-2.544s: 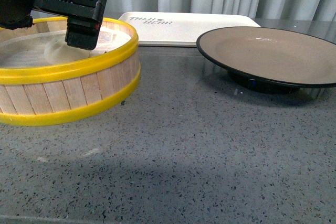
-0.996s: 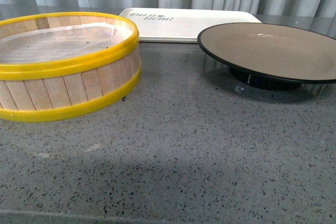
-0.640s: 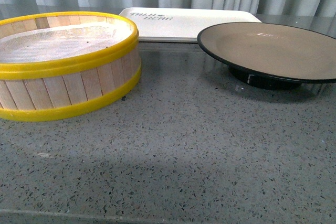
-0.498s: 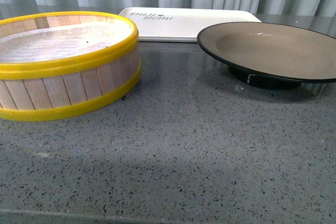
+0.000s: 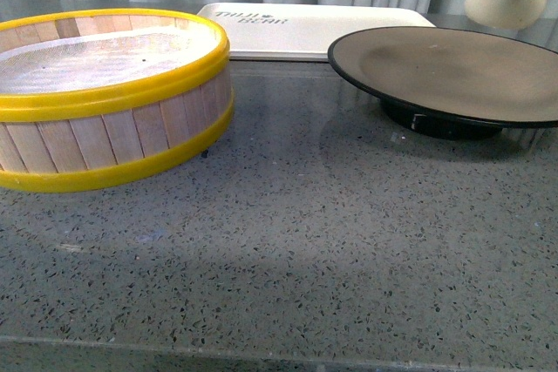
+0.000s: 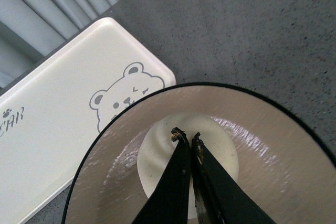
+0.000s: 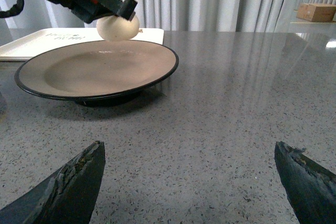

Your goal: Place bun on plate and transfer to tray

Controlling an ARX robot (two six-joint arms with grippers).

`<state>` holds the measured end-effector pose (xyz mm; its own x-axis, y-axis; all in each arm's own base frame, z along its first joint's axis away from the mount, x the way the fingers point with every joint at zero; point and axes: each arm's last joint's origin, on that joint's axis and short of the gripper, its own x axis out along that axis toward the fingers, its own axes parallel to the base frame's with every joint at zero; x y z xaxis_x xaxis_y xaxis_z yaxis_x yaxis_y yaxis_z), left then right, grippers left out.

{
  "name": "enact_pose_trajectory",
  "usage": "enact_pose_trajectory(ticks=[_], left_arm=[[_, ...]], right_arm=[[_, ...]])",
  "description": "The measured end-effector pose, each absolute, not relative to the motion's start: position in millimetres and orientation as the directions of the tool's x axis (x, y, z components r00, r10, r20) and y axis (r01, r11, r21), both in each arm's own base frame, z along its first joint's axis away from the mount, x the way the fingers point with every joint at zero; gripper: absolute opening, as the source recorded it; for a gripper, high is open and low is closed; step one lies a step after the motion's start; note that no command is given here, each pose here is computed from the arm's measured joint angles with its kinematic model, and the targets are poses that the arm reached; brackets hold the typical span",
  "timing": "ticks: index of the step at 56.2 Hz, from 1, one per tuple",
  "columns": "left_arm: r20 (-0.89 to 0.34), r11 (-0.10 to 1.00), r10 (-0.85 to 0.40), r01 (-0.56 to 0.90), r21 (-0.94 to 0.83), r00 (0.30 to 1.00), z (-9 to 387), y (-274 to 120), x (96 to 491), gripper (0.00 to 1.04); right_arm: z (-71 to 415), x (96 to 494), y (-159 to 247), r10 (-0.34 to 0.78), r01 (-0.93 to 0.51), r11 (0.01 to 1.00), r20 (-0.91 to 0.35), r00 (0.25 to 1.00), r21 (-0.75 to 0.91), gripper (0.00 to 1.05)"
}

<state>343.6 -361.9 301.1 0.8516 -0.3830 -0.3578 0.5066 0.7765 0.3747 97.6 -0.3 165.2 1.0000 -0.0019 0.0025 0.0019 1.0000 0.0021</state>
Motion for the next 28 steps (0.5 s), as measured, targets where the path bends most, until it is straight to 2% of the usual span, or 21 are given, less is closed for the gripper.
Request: enact_pose_trajectory(ticks=[17,28], left_arm=[[-0.409,0.768,-0.324,0.49,0.413,0.853,279,-348,358,0.04],[-0.479,0.751,-0.315,0.523,0.402,0.82,263,-343,358,0.04]], right_arm=[[165,98,0,-0.002,0.002,1.0,0.002,1.0,0.002,0.96],[165,98,0,-0.002,0.002,1.0,0.002,1.0,0.002,0.96]])
